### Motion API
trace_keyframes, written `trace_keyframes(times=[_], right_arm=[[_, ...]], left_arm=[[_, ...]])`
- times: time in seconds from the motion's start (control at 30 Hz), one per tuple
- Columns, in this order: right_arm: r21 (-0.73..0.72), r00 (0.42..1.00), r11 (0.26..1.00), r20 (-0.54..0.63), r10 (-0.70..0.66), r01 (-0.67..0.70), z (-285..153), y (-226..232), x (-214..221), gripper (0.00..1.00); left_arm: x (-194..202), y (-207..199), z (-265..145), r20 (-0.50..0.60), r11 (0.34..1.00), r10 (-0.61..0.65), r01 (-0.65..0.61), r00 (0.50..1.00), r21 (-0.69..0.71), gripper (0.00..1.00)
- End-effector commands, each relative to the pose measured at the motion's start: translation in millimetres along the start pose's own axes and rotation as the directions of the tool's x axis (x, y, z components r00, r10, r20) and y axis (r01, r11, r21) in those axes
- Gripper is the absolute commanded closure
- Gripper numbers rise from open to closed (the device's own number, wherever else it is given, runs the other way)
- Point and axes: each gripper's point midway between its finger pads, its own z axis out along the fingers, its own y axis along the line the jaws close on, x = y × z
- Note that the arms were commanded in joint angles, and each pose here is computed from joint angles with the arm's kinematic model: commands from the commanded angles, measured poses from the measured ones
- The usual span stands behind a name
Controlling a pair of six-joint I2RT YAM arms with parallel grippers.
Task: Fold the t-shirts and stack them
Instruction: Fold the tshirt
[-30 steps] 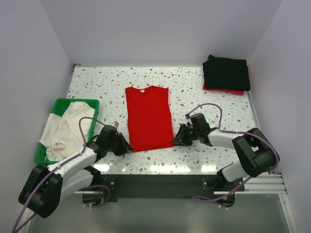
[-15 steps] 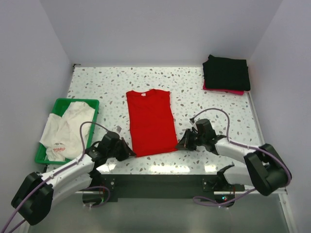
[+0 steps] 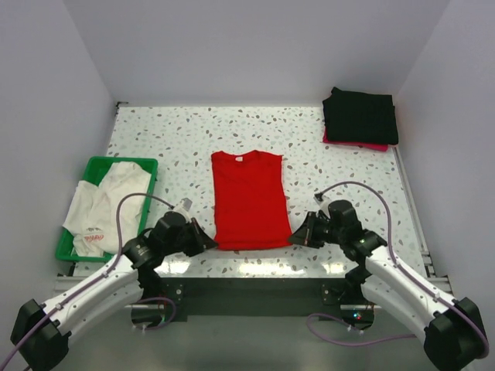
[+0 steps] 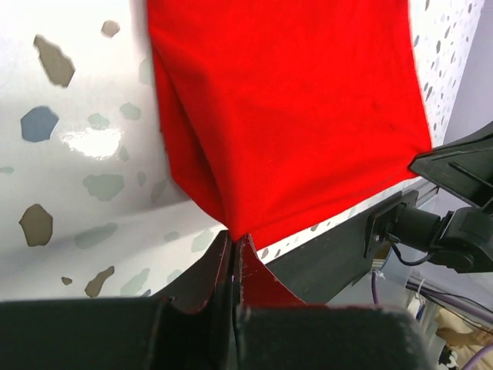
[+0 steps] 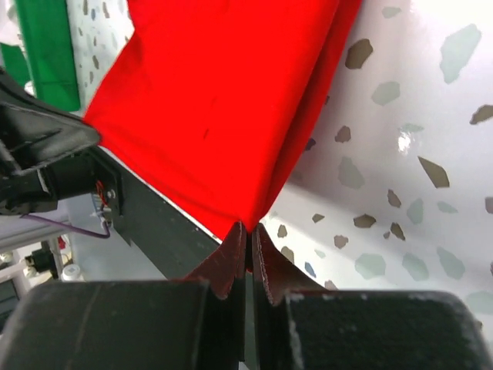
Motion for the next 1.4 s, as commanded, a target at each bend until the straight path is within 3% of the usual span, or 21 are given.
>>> trace_keyframes(times=[0.0,0.37,0.77,0.93,1.03,1.23,1.3,1.33,1.37], right_arm=[[0.048,0.999,0.998,0.013,-0.037,0.036,-11,6,-12,1.0],[0.094,0.98,0.985,0.122,-0.157,0.146,-28,60,-85,1.0],[0.161,0.969,0.972,0.153,-0.194,0.169,39,93,-208,1.0],[0.196,0.984,0.975,0.118,-0.132,0.107,92,63,-258,1.0],[0.17,0.98,0.982,0.165,-0.109,0.08,105,61,-305,1.0],[0.183,0.992,0.983,0.121,-0.047,0.025,162,8,-340,0.99],[0.163,0.99,0.986,0.132,-0.041,0.019,171,-1,-356,0.79],[0.163,0.99,0.987,0.133,-0.039,0.017,172,-3,-362,0.63],[0.155,0.989,0.988,0.141,-0.043,0.021,168,-1,-368,0.58]], left_arm=[[-27,-33,-12,0.078,0.998,0.051,-0.054,0.996,0.027,1.0],[-92,-108,-26,0.213,0.988,0.138,-0.148,0.967,0.031,1.0],[-222,-125,19,0.326,0.991,0.136,-0.134,0.936,-0.028,1.0],[-283,-122,59,0.334,0.995,0.096,-0.095,0.938,-0.021,1.0],[-319,-112,85,0.336,0.997,0.075,-0.067,0.939,-0.036,1.0],[-372,-83,135,0.332,0.997,0.073,-0.063,0.94,-0.04,1.0],[-376,-71,155,0.296,0.998,0.058,-0.053,0.953,-0.024,0.99],[-379,-64,161,0.283,0.999,0.047,-0.047,0.958,-0.006,0.94],[-382,-66,159,0.287,0.999,0.045,-0.048,0.957,0.003,0.86]])
